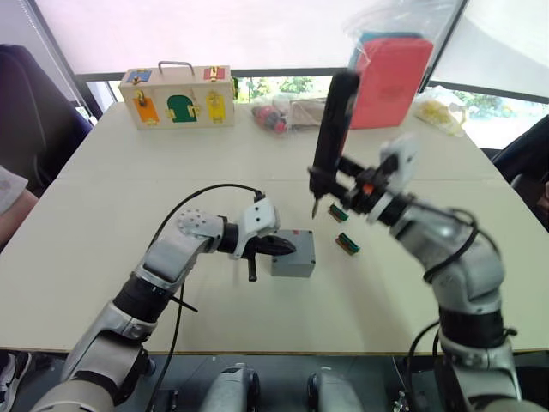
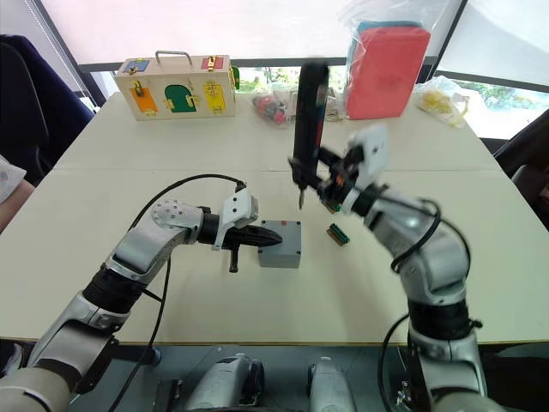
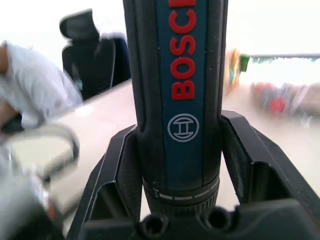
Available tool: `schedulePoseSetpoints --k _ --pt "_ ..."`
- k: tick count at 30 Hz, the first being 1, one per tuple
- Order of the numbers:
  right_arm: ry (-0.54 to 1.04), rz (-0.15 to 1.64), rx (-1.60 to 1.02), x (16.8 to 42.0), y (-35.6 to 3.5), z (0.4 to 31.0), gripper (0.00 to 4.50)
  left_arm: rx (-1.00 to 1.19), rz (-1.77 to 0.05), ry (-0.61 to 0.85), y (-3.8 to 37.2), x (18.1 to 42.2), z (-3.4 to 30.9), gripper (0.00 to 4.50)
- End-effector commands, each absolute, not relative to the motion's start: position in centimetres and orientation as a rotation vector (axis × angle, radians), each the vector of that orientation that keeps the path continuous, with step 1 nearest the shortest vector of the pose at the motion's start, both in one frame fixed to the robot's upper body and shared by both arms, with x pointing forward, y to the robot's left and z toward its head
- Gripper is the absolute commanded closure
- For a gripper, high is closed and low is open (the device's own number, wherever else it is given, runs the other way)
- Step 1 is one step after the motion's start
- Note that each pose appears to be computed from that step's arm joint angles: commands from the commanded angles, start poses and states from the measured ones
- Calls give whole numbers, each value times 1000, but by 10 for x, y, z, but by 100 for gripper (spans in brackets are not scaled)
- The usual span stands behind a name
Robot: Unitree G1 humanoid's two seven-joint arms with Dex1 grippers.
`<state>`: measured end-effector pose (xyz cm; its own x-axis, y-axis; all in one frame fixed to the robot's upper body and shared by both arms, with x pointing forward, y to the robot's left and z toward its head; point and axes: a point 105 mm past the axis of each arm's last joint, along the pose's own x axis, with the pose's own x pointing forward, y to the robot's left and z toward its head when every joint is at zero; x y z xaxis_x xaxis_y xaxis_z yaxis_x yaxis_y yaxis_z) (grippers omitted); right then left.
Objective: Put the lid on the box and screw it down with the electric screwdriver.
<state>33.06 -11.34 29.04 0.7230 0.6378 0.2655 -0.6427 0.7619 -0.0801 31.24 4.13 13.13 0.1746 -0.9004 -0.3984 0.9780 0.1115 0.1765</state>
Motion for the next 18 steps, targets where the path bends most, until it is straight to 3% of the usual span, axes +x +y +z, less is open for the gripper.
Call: schedulePoseSetpoints --k 1,4,8,14,18 --pt "-342 638 174 326 -135 339 264 426 -1344 230 48 319 130 450" --pt "-90 605 252 337 -167 329 264 234 -1343 139 48 323 172 450" --pt "347 403 192 338 -228 279 264 257 -1413 99 64 311 201 450" --pt "800 343 268 304 -272 200 264 433 -1536 143 78 283 198 450" --pt "935 314 297 293 -278 174 264 507 -1575 174 77 271 185 450"
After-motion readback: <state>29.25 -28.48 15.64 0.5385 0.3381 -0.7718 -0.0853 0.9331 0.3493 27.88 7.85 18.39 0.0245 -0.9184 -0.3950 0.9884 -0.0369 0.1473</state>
